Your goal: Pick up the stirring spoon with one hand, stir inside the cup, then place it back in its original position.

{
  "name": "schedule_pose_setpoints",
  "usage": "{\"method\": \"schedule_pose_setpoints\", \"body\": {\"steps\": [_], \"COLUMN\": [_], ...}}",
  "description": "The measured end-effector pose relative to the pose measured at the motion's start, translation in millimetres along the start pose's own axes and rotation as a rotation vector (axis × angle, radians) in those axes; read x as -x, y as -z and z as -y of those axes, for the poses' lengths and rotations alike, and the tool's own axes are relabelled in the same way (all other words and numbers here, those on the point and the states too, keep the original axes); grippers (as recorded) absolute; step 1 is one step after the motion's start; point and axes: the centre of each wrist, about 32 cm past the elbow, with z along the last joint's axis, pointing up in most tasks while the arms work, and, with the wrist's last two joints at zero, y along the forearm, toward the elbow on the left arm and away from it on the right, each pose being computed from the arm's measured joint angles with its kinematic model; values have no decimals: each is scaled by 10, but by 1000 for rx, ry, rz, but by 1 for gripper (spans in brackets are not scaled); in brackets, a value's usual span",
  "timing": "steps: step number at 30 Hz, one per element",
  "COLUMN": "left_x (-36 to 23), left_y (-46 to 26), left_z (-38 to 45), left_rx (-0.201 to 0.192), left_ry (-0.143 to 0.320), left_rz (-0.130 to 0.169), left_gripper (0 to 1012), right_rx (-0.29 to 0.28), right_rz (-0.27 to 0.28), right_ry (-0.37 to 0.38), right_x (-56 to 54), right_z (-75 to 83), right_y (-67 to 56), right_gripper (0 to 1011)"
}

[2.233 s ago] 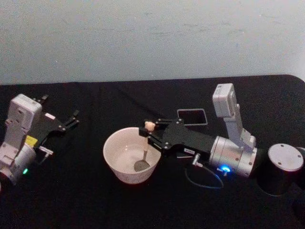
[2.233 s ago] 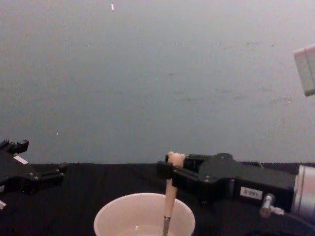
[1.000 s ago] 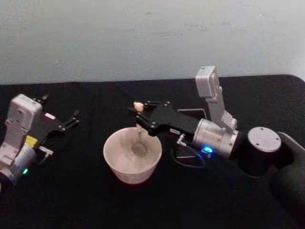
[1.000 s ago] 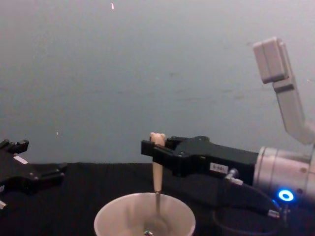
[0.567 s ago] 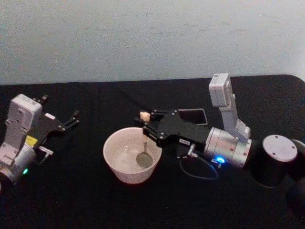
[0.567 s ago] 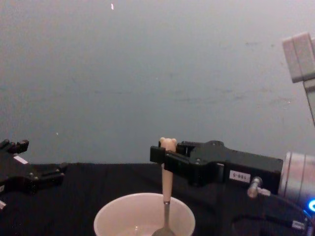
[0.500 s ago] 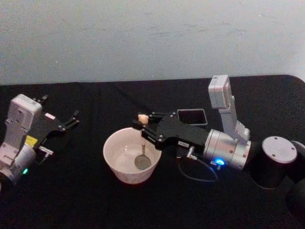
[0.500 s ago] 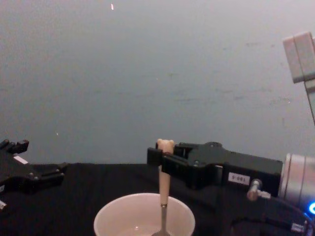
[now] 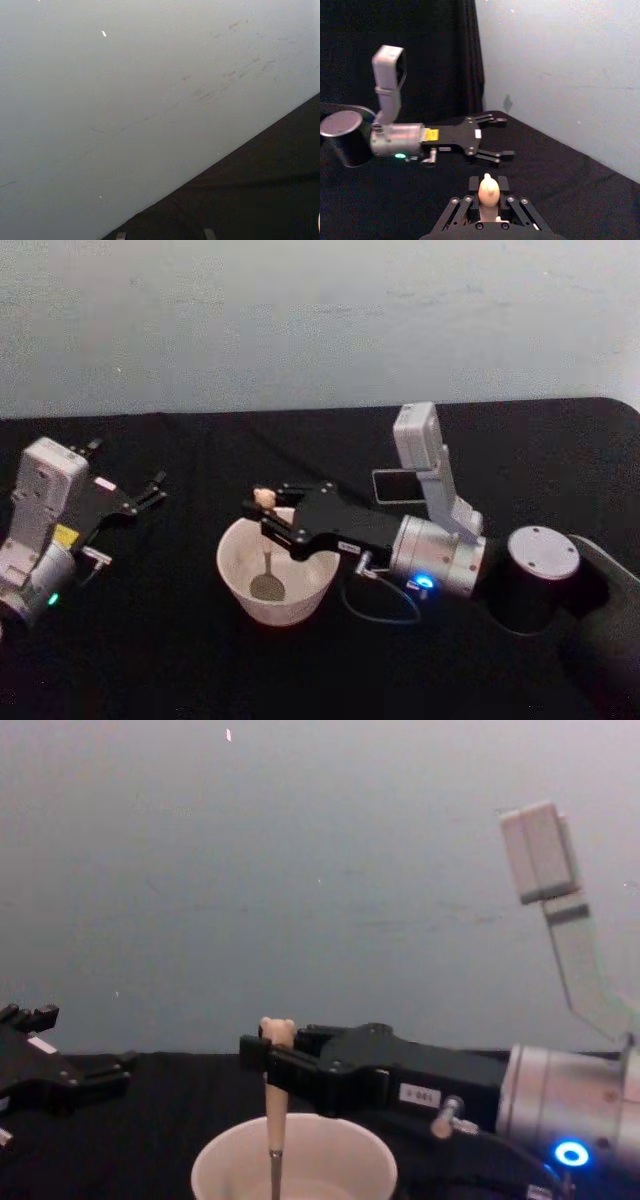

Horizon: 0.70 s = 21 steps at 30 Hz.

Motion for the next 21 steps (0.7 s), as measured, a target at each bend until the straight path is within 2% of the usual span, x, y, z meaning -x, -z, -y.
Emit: {"method": "schedule_pose_setpoints", "body": {"steps": [4,7,11,16,21], "left_x": [0,0,0,0,0], "left_y": [0,0,1,0,0], "left_z": [0,0,0,0,0], "left_rx": [0,0,0,0,0], "left_ry": [0,0,0,0,0], "left_rz": [0,0,0,0,0], "left_gripper": [1001,1001,1001,1001,1001], "right_rx": [0,-4,-7,1,16], "right_rz": [5,14,19,25,34], "right_ry": [19,49,77,109,119], "right_x": [-51,-134,-207,-286,-291], "right_z": [-62,-112,-119,-45,102], "right_y": [-2,-29,-54,-69,-74], "right_gripper": [213,213,213,213,213]}}
